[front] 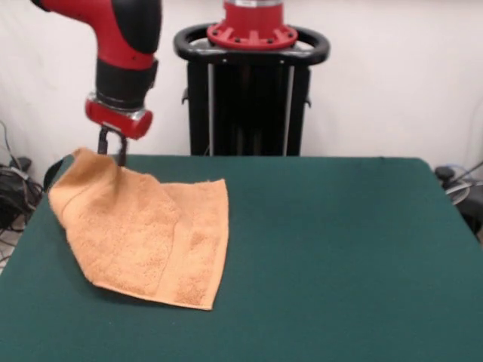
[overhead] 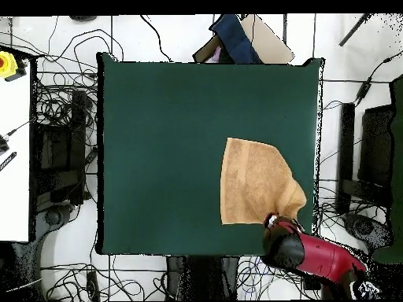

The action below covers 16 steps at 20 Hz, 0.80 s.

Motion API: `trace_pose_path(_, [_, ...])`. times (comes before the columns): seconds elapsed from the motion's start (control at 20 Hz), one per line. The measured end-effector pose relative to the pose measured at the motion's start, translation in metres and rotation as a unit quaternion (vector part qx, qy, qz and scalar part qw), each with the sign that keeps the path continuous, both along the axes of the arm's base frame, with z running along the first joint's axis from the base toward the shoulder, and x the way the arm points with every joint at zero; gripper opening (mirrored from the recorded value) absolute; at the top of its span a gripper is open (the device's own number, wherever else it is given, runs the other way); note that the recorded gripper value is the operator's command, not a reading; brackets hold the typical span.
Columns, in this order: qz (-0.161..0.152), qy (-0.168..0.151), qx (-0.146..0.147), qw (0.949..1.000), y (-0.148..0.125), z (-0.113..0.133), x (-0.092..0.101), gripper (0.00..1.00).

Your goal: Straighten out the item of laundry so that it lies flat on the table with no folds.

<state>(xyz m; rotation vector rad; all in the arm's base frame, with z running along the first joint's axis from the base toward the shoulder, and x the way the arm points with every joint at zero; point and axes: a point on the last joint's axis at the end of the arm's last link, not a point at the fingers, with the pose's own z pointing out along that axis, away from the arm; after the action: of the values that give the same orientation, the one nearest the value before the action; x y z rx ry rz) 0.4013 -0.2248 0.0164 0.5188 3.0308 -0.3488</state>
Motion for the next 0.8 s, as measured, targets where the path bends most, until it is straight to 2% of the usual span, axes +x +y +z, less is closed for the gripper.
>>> trace_pose_path(0.25, [0.006,0.005,0.010,0.9999,0.017,0.002,-0.005,1.00])
trace_pose_path(0.35, [0.019,0.000,0.006,0.9998,0.029,0.011,0.004,1.00])
trace_pose_path(0.55, [0.045,-0.021,-0.008,0.9987,0.053,0.035,0.034,1.00])
trace_pose_path(0.7, [0.049,-0.038,-0.014,0.9980,0.065,0.050,0.053,1.00])
trace_pose_path(0.8, [0.047,-0.055,-0.017,0.9972,0.072,0.057,0.073,1.00])
